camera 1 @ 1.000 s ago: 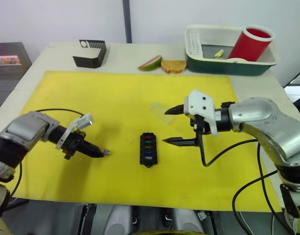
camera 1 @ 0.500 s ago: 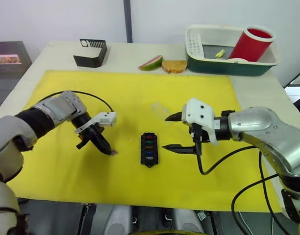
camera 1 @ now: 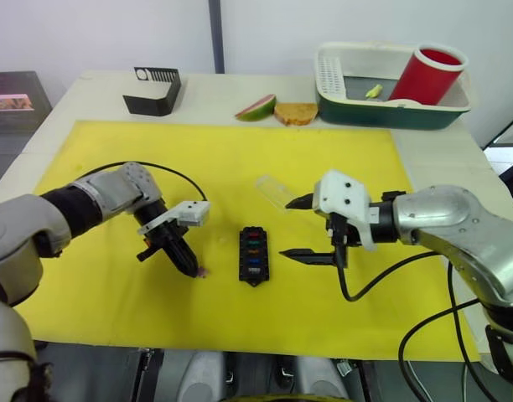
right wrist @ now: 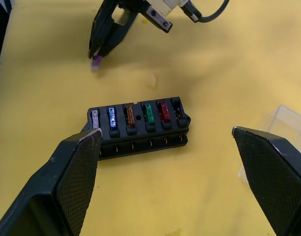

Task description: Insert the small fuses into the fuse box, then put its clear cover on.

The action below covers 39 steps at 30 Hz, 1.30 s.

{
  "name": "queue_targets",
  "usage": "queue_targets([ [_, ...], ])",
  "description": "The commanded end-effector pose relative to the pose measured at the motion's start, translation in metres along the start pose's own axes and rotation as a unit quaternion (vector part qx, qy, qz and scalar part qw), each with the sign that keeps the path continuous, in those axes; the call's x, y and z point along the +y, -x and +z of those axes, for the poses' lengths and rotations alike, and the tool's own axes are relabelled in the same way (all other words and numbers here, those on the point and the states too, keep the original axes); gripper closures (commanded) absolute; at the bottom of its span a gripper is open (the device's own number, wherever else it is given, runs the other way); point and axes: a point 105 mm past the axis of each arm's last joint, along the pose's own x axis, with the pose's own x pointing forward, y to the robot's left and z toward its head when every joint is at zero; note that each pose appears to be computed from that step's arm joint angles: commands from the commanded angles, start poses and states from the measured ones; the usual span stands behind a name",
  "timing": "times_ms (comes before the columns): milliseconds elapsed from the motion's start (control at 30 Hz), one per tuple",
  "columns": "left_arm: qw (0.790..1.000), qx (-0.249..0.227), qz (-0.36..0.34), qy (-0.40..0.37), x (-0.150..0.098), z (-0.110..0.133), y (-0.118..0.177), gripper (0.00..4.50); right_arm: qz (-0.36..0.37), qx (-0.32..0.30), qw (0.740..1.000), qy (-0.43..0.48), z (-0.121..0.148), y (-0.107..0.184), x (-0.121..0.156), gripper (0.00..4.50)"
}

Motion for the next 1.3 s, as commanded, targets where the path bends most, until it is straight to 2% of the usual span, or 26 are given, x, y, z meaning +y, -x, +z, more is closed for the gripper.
queue_targets([
  [33, 1.0, 0.004, 0.028, -0.001, 0.005, -0.008, 0.01, 2.52, -0.004, -0.009, 1.0, 0.026, 0.01, 0.003, -0.001, 0.0],
  [167, 0.999, -0.018, 0.049, 0.005, 0.004, -0.007, 0.021, 0.59, -0.001, -0.011, 1.0, 0.026, 0.01, 0.002, 0.0, 0.0],
  [300, 0.996, -0.054, 0.07, 0.017, -0.003, -0.008, 0.034, 0.59, 0.003, -0.013, 1.0, 0.028, 0.01, 0.001, 0.0, 0.0],
  [500, 0.983, -0.152, 0.103, 0.021, -0.022, -0.002, 0.056, 0.59, 0.002, -0.02, 0.999, 0.033, 0.014, 0.003, -0.004, 0.0],
  [667, 0.967, -0.221, 0.13, 0.004, -0.032, 0.007, 0.066, 0.59, 0.001, -0.023, 0.999, 0.037, 0.015, 0.003, -0.008, 0.0],
  [833, 0.943, -0.285, 0.168, 0.037, -0.041, 0.005, 0.061, 0.59, 0.004, -0.025, 0.999, 0.038, 0.015, 0.003, -0.009, 0.0],
  [1000, 0.917, -0.339, 0.177, 0.112, -0.054, -0.009, 0.039, 0.59, 0.007, -0.025, 0.999, 0.038, 0.015, 0.003, -0.009, 0.0],
  [1100, 0.895, -0.374, 0.186, 0.159, -0.059, -0.016, 0.026, 0.59, 0.008, -0.025, 0.999, 0.041, 0.014, 0.003, -0.01, 0.0],
  [1300, 0.835, -0.459, 0.188, 0.24, -0.06, -0.015, 0.016, 0.59, 0.008, -0.025, 0.999, 0.042, 0.015, 0.004, -0.011, 0.0],
])
